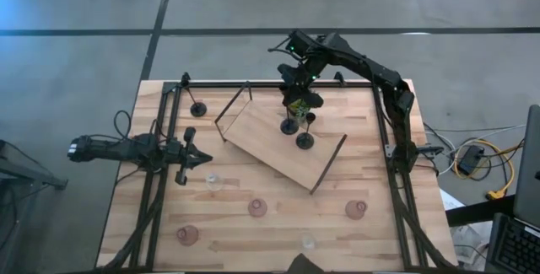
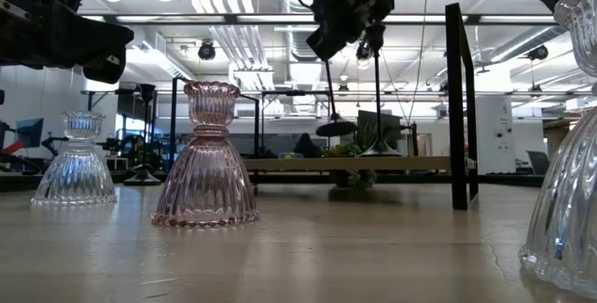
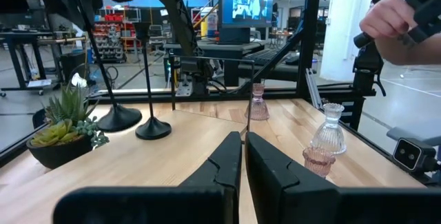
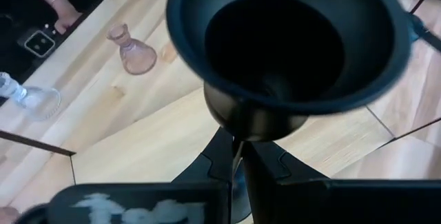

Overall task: Pick & Place candle stick holders
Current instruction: Put the right black candle holder on the shelf

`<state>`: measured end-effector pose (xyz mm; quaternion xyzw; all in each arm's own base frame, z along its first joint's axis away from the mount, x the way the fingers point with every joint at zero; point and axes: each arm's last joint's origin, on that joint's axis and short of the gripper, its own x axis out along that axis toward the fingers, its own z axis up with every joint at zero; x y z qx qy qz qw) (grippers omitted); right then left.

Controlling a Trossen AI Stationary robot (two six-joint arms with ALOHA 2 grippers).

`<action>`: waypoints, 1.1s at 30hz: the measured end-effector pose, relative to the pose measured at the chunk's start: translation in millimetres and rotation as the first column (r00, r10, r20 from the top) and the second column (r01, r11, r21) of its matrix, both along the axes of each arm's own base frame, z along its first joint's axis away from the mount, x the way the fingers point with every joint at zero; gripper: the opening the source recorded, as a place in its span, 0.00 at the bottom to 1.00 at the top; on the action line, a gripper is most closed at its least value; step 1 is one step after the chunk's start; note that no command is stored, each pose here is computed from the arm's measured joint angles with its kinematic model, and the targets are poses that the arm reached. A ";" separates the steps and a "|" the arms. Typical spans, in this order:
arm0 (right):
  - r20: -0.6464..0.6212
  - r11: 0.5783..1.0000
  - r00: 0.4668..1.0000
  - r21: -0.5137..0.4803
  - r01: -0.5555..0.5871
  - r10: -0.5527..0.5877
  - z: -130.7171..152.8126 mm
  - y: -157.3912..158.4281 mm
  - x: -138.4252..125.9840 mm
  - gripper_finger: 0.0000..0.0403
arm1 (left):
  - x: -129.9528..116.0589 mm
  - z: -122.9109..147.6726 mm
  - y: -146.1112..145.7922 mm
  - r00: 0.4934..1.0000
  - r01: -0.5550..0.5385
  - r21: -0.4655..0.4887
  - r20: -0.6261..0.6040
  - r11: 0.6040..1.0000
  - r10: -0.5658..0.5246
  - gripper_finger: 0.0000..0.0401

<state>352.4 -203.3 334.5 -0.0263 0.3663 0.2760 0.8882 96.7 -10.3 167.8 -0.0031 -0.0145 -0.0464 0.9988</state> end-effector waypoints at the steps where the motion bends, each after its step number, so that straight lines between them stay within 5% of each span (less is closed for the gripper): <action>1: 0.005 1.000 1.000 -0.006 -0.005 0.005 -3.0 -0.4 0.7 0.02 | 0.0 0.0 0.0 1.000 0.000 0.000 0.000 1.000 0.000 0.06; 10: 0.073 0.998 0.997 -0.055 0.006 -0.002 -17.1 0.7 -1.4 0.02 | 0.0 0.0 0.0 1.000 0.000 0.000 0.000 1.000 0.000 0.06; 21: 0.221 0.983 0.975 -0.168 0.069 -0.031 -14.2 24.9 -40.7 0.02 | 0.0 0.0 0.0 1.000 0.000 0.000 0.000 1.000 0.000 0.06; 33: 0.191 0.985 0.981 -0.161 0.066 -0.035 -29.8 23.0 -38.0 0.02 | 0.0 0.0 0.0 1.000 0.000 0.000 0.000 1.000 0.000 0.06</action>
